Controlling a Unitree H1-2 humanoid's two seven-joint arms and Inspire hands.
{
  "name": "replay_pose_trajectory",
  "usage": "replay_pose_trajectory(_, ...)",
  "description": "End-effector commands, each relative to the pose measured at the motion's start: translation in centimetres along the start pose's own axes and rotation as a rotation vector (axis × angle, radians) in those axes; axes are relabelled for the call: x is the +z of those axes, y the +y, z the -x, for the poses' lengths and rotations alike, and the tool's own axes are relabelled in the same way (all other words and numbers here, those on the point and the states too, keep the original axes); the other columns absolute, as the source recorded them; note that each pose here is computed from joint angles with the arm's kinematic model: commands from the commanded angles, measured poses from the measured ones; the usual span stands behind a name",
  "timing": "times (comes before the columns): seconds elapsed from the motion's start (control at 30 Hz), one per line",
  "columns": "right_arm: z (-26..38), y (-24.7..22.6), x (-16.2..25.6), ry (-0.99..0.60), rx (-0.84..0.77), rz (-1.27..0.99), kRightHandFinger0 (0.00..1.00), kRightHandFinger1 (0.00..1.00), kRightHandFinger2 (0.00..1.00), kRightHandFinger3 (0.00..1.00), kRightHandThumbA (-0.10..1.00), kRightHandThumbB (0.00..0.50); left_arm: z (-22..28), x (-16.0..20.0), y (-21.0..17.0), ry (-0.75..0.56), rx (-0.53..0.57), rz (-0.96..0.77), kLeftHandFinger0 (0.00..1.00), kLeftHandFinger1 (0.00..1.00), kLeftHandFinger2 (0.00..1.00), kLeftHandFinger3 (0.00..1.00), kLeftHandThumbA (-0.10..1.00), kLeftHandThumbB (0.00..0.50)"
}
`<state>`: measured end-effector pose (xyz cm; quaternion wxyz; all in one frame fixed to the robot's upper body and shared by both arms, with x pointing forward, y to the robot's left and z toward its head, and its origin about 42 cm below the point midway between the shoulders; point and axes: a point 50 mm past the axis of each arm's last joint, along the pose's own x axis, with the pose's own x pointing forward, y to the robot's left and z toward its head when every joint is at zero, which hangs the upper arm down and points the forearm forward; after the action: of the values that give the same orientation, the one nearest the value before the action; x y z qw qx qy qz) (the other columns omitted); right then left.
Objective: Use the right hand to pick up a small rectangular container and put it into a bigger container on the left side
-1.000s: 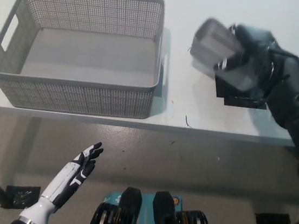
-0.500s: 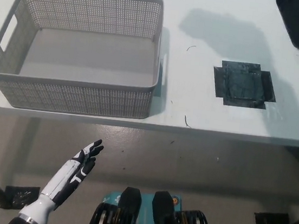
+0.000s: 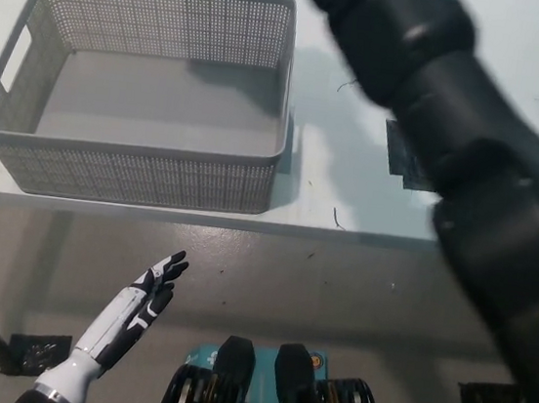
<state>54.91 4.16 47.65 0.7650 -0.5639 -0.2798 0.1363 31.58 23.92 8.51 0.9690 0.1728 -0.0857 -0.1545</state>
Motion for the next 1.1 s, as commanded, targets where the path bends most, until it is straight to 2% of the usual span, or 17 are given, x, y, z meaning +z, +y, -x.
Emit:
replay_pose_trajectory(0.0, -1.3, -2.9, 4.8, -0.088, -0.097, -0.009, 0.00, 0.36, 0.71, 0.61, -0.10, 0.258, -0.7, 1.4, 0.7, -0.056, -0.023, -0.040, 1.00, 1.00, 1.00, 1.00, 1.00, 0.314)
replay_pose_trajectory(0.03, -1.4, -2.1, 5.3, -0.085, -0.074, -0.005, 0.00, 0.35, 0.70, 0.60, -0.10, 0.251, -0.8, 1.4, 0.8, -0.063, -0.029, -0.042, 1.00, 1.00, 1.00, 1.00, 1.00, 0.307)
replay_pose_trajectory(0.07, -1.4, -1.5, 5.7, -0.072, -0.034, 0.010, 0.00, 0.35, 0.71, 0.65, -0.10, 0.225, -0.8, 1.4, 0.9, -0.060, -0.031, -0.043, 1.00, 1.00, 1.00, 1.00, 1.00, 0.315)
replay_pose_trajectory(0.1, -1.4, -1.3, 5.8, -0.070, -0.022, 0.015, 0.00, 0.35, 0.72, 0.67, -0.10, 0.227, -1.0, 1.5, 0.9, -0.058, -0.033, -0.040, 1.00, 1.00, 1.00, 1.00, 1.00, 0.319)
replay_pose_trajectory(0.13, -1.4, -1.0, 6.0, -0.064, -0.008, 0.012, 0.00, 0.34, 0.68, 0.64, -0.10, 0.241, -1.0, 1.6, 1.0, -0.059, -0.035, -0.038, 1.00, 1.00, 1.00, 1.00, 1.00, 0.326)
replay_pose_trajectory(0.17, -1.5, -0.9, 6.2, -0.053, 0.012, 0.012, 0.01, 0.36, 0.71, 0.74, -0.07, 0.246, -1.0, 1.6, 1.1, -0.062, -0.037, -0.036, 1.00, 1.00, 1.00, 1.00, 1.00, 0.325)
replay_pose_trajectory(0.2, -1.5, -0.9, 6.3, -0.039, 0.041, 0.008, 0.10, 0.44, 0.77, 0.89, 0.09, 0.253, -1.1, 1.7, 1.2, -0.066, -0.039, -0.040, 1.00, 1.00, 1.00, 1.00, 1.00, 0.323)
replay_pose_trajectory(0.23, -1.6, -0.9, 6.4, -0.025, 0.074, 0.001, 0.11, 0.39, 0.65, 0.94, 0.18, 0.260, -1.1, 1.6, 1.3, -0.068, -0.042, -0.044, 1.00, 1.00, 1.00, 1.00, 1.00, 0.322)
replay_pose_trajectory(0.27, -1.6, -0.9, 6.4, 0.001, 0.158, -0.006, 0.61, 1.00, 1.00, 1.00, 0.67, 0.419, -1.1, 1.7, 1.3, -0.066, -0.045, -0.047, 1.00, 1.00, 1.00, 1.00, 1.00, 0.324)
replay_pose_trajectory(0.3, -1.6, -0.9, 6.4, 0.008, 0.217, -0.015, 0.82, 1.00, 1.00, 1.00, 0.70, 0.412, -1.1, 1.8, 1.4, -0.066, -0.046, -0.048, 1.00, 1.00, 1.00, 1.00, 1.00, 0.324)
replay_pose_trajectory(0.33, -1.6, -1.0, 6.3, 0.014, 0.228, -0.023, 1.00, 1.00, 1.00, 1.00, 0.75, 0.441, -1.2, 1.8, 1.4, -0.069, -0.048, -0.051, 1.00, 1.00, 1.00, 1.00, 1.00, 0.313)
replay_pose_trajectory(0.37, -1.6, -1.0, 6.2, 0.016, 0.251, -0.026, 1.00, 1.00, 1.00, 1.00, 0.79, 0.488, -1.2, 1.8, 1.5, -0.076, -0.049, -0.051, 1.00, 1.00, 1.00, 1.00, 1.00, 0.310)
replay_pose_trajectory(0.4, -1.6, -1.0, 6.2, 0.014, 0.269, -0.021, 1.00, 1.00, 1.00, 1.00, 0.85, 0.500, -1.2, 1.8, 1.4, -0.079, -0.048, -0.053, 1.00, 1.00, 1.00, 1.00, 1.00, 0.309)
replay_pose_trajectory(0.53, -1.6, -1.4, 5.9, -0.001, 0.285, -0.042, 1.00, 1.00, 1.00, 1.00, 0.99, 0.500, -1.2, 1.7, 1.4, -0.076, -0.050, -0.048, 1.00, 1.00, 1.00, 1.00, 1.00, 0.314)
replay_pose_trajectory(0.9, -1.8, -4.7, 5.0, -0.044, 0.221, -0.142, 1.00, 1.00, 1.00, 1.00, 1.00, 0.500, -1.6, 1.8, 1.4, -0.073, -0.055, -0.047, 1.00, 1.00, 1.00, 1.00, 1.00, 0.319)
replay_pose_trajectory(1.03, -1.6, -8.2, 3.8, -0.145, 0.089, -0.326, 1.00, 1.00, 1.00, 1.00, 1.00, 0.500, -1.6, 1.8, 1.2, -0.081, -0.057, -0.048, 1.00, 1.00, 1.00, 1.00, 1.00, 0.313)
replay_pose_trajectory(1.07, -1.3, -10.9, 3.1, -0.191, -0.005, -0.324, 1.00, 1.00, 1.00, 1.00, 1.00, 0.500, -1.6, 1.7, 1.2, -0.079, -0.056, -0.046, 1.00, 1.00, 1.00, 1.00, 1.00, 0.311)
